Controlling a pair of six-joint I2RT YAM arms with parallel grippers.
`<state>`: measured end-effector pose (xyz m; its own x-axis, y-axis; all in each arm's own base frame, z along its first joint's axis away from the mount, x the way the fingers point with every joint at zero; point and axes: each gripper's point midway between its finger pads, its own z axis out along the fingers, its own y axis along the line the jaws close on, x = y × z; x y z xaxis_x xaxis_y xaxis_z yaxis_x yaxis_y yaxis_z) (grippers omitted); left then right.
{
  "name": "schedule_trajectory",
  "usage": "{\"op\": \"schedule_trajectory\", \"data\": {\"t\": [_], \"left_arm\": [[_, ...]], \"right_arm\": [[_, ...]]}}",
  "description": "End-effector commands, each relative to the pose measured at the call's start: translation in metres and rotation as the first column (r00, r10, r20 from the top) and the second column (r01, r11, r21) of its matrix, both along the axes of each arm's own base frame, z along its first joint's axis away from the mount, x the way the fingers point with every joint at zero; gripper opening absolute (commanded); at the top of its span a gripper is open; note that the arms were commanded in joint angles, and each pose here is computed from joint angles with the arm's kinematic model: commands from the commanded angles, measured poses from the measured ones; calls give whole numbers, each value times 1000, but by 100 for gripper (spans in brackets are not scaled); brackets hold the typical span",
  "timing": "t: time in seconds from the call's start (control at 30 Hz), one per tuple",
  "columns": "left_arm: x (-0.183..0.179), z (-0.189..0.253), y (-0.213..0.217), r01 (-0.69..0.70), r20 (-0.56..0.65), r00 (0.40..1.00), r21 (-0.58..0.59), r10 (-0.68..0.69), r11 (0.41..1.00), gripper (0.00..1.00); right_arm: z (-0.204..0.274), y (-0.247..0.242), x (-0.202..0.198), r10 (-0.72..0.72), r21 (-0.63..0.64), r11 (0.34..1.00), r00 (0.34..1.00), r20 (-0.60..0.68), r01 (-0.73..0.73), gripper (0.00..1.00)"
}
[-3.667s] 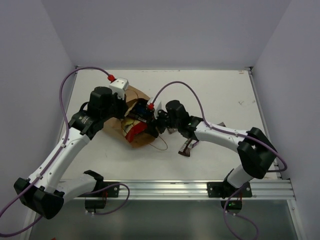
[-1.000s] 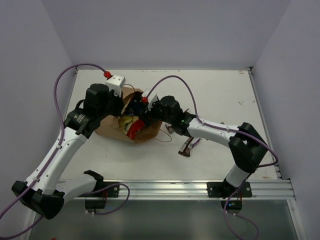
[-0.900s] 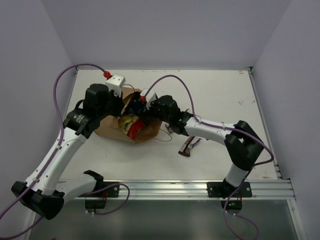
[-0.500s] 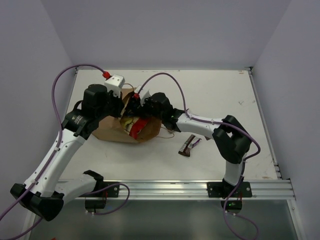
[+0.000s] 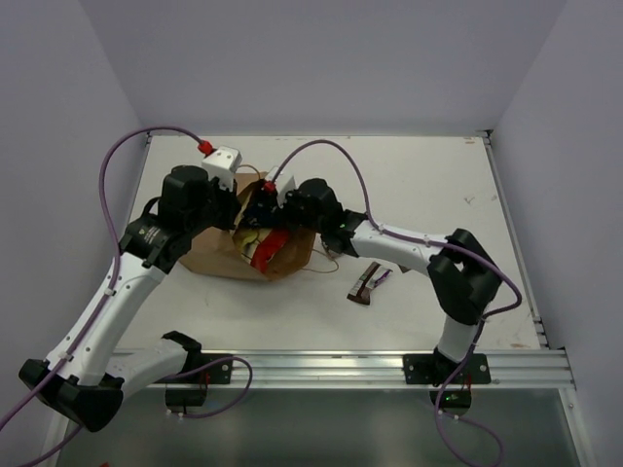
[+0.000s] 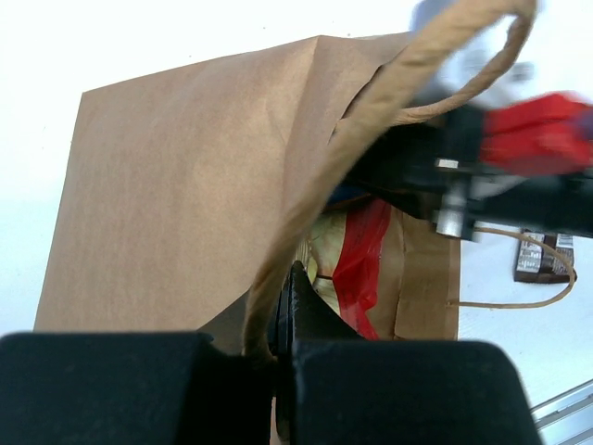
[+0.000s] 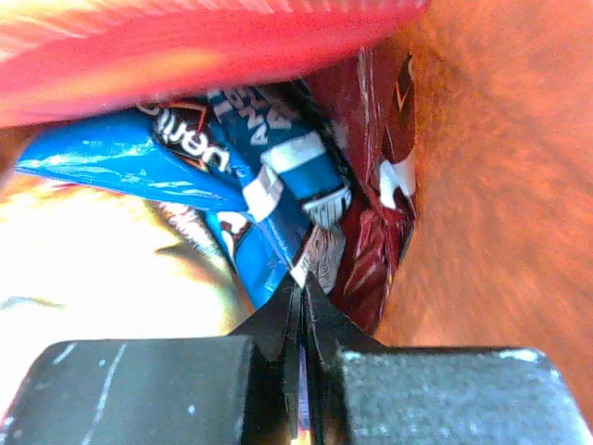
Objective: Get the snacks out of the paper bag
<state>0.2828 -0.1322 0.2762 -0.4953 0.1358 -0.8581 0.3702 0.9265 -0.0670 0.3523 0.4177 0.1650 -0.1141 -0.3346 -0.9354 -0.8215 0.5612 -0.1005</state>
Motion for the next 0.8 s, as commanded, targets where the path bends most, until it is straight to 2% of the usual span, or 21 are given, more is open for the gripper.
{"op": "schedule_trajectory", "data": {"t": [0.0,0.1,0.13,0.3,0.47,0.63,0.77], "left_arm": [[10,6,4,-52,46,998,-24,53,998,0],[16,-6,11,-100,33,994,5,100,995,0],[17,-8,14,-122,28,992,11,122,992,0],[21,-21,18,-155,10,988,28,155,987,0],[26,-30,28,-209,0,978,65,210,976,0],[30,-40,42,-266,-2,963,111,268,957,0],[31,-47,55,-303,-9,952,132,306,944,0]], "right_arm": [[93,-12,-29,46,145,988,997,68,-56,0],[111,-29,-42,35,156,987,997,70,-46,0],[130,-39,-47,19,180,983,995,93,-36,0],[141,-78,-64,-50,171,984,996,67,38,0],[182,-124,-85,-128,223,968,991,50,114,0],[215,-176,-82,-274,282,924,962,19,257,0],[216,-226,-56,-433,300,853,900,-49,427,0]]}}
